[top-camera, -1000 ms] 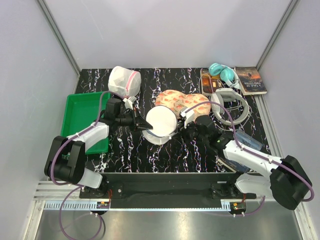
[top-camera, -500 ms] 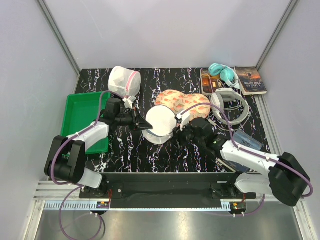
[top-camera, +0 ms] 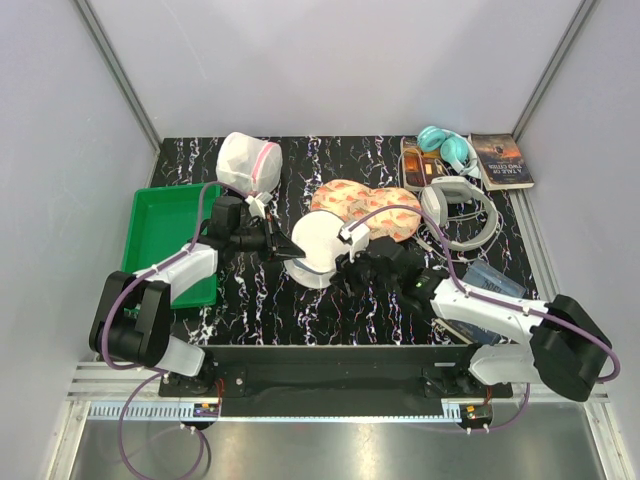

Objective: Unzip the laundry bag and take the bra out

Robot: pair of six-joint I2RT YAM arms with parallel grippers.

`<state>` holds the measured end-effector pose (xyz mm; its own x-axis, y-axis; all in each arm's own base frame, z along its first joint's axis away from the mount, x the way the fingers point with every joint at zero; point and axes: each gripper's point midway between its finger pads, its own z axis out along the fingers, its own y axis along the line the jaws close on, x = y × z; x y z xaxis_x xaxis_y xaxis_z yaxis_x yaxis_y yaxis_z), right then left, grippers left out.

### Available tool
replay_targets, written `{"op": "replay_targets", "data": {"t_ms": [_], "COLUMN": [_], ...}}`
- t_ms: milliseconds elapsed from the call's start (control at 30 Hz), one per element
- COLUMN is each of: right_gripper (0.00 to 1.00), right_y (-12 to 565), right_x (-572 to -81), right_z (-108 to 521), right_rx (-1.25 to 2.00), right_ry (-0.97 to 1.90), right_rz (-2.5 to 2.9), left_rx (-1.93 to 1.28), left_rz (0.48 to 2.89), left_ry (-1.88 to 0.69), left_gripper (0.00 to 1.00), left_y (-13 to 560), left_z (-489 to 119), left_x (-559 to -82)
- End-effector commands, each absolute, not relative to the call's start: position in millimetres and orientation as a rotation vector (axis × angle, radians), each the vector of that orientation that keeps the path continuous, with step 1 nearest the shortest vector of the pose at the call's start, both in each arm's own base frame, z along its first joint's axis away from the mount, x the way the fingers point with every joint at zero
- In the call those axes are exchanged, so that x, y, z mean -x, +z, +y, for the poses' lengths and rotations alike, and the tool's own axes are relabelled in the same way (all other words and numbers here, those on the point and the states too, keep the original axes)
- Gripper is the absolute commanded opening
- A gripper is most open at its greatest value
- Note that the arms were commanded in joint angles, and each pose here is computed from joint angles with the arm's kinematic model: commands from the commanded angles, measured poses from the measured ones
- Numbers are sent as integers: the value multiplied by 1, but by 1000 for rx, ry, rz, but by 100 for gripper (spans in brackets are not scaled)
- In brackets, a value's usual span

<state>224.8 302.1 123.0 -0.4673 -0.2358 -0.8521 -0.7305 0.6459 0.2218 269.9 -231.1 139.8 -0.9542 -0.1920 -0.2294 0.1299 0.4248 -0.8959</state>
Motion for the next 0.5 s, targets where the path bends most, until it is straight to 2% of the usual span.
{"op": "replay_targets", "data": {"t_ms": [0, 167, 467], "right_gripper": [44, 44, 45], "right_y": [164, 172, 137], "right_x": [-233, -224, -216], "right_z": [311, 319, 340], "right_rx": [713, 735, 756], "right_ry": [742, 791, 891], "right_rz": [1920, 1904, 2019], "left_rx": [-13, -9, -15], "left_rz": [2306, 2305, 2297], "left_ry": [-1555, -1550, -1552], "left_gripper": [0, 0, 0], "left_y": [162, 162, 165], "left_z": [-233, -233, -233], "left_x": [-279, -279, -277]}}
